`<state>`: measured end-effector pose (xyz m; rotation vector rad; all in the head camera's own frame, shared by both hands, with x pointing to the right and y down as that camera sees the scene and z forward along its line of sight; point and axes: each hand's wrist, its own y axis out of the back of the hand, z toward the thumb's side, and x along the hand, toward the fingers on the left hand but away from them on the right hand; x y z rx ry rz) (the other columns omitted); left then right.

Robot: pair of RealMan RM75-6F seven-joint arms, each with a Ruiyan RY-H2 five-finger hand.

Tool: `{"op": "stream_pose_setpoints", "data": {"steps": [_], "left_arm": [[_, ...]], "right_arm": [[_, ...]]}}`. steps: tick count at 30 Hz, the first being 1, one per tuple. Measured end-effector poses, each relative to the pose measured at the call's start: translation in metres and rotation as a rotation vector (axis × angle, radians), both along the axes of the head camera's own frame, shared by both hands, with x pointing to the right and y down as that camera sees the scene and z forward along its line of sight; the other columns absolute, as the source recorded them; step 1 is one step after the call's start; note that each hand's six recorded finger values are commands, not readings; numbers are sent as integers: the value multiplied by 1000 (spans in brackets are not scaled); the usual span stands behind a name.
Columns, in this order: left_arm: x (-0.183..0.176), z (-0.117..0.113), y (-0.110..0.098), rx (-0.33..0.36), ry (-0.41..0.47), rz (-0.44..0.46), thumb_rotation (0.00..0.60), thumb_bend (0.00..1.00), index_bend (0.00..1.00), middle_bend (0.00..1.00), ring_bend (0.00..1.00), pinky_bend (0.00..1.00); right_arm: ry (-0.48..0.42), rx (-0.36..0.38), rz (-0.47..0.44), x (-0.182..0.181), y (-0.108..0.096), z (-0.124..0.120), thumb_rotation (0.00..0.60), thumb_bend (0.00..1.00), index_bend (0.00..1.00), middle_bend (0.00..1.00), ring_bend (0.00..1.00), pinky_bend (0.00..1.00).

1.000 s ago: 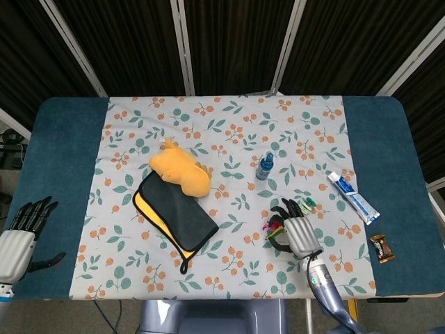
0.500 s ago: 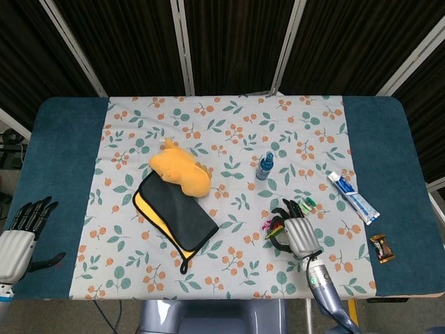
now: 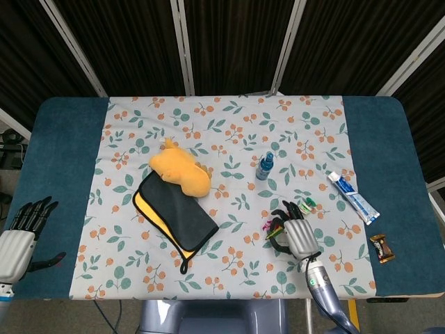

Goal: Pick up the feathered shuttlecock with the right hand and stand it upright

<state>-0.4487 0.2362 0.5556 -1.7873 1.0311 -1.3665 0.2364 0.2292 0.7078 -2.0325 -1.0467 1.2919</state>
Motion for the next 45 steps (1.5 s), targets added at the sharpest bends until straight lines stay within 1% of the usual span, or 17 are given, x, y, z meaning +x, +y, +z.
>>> {"op": "stream_pose_setpoints", "data": {"steps": [10, 23, 28, 31, 39, 45], "left_arm": [[0, 0, 0, -2, 0, -3, 597, 175, 0, 0, 0, 0], [0, 1, 0, -4, 0, -3, 598, 174, 0, 0, 0, 0], [-1, 1, 0, -4, -1, -4, 599, 175, 0, 0, 0, 0], [-1, 1, 0, -5, -1, -4, 596, 174, 0, 0, 0, 0], [-1, 1, 0, -4, -2, -4, 598, 175, 0, 0, 0, 0], [-1, 1, 0, -3, -3, -4, 597, 171, 0, 0, 0, 0]], "right_arm": [[-3, -6, 7, -1, 2, 1, 600, 420, 588, 270, 0, 0], [-4, -10, 12, -1, 3, 0, 600, 429, 609, 279, 0, 0], [-13, 1, 11, -2, 1, -4, 600, 429, 614, 278, 0, 0], [-23, 21, 10, -4, -5, -11, 600, 428, 621, 278, 0, 0], [-52, 96, 10, -7, -27, -40, 600, 440, 635, 281, 0, 0], [-77, 127, 63, -2, -47, -62, 600, 442, 644, 291, 0, 0]]}}
